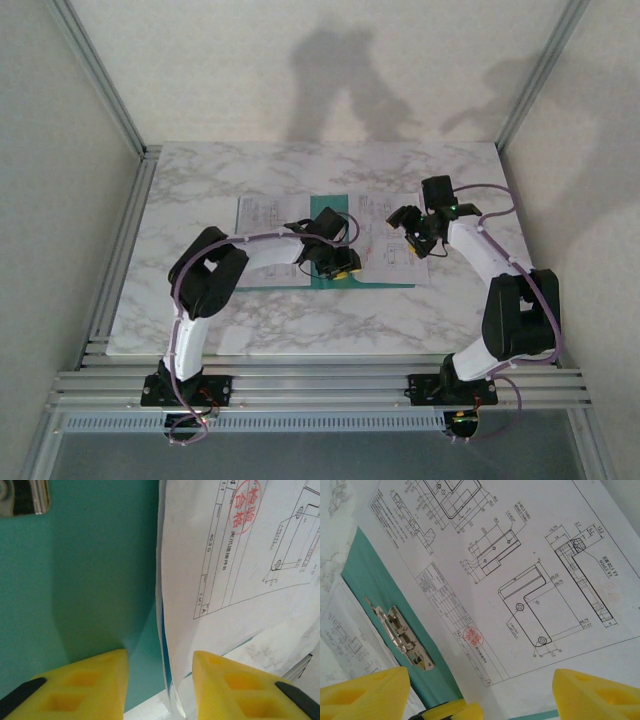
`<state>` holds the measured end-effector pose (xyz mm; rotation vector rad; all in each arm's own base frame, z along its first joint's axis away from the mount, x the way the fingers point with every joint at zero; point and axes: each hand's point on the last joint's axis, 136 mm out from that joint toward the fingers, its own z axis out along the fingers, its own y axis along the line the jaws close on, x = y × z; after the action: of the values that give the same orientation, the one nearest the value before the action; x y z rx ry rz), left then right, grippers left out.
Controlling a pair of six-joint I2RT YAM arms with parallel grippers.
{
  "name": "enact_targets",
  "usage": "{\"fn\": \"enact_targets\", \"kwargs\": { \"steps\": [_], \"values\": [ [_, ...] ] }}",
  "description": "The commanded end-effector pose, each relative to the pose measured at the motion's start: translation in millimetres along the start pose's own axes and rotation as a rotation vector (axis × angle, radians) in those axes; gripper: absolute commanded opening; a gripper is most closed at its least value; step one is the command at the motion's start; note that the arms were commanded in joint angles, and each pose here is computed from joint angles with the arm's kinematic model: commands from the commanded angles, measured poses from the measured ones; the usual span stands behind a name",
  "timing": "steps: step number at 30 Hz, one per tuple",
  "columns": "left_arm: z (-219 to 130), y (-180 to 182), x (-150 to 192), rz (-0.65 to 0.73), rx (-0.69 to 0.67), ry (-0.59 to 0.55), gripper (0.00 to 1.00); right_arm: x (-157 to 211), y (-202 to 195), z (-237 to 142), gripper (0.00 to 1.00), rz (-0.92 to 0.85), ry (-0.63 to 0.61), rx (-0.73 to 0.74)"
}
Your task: Put the files into the folder
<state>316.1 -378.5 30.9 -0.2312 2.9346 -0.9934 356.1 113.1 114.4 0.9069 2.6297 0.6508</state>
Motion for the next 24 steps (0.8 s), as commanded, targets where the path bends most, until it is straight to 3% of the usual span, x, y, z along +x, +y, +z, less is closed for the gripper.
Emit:
{"fn": "enact_targets", "kwargs": {
  "steps": [1, 9, 13, 24],
  "values": [
    [5.6, -12.9, -0.1, 0.008, 0.030, 0.009, 0.33, 0.0, 0.7, -3.4, 0.76, -0.007, -0.001, -0.019],
    [9.8, -16.2, -0.7, 0.006, 0.035, 0.005, 0.16, -1.2, 8.1, -5.9, 0.76, -0.013, -0.004, -0.052],
    [6.7, -19.2, -5.2, -0.002, 0.042, -0.016, 0.01, -0.7, 9.1, -7.3, 0.76, -0.018, -0.003, -0.057],
    [-18.1, -6.8, -6.1, -0.052, 0.102, -0.026, 0.00, 0.7, 7.8, -9.2, 0.76, -0.021, -0.006, -0.060]
  ]
}}
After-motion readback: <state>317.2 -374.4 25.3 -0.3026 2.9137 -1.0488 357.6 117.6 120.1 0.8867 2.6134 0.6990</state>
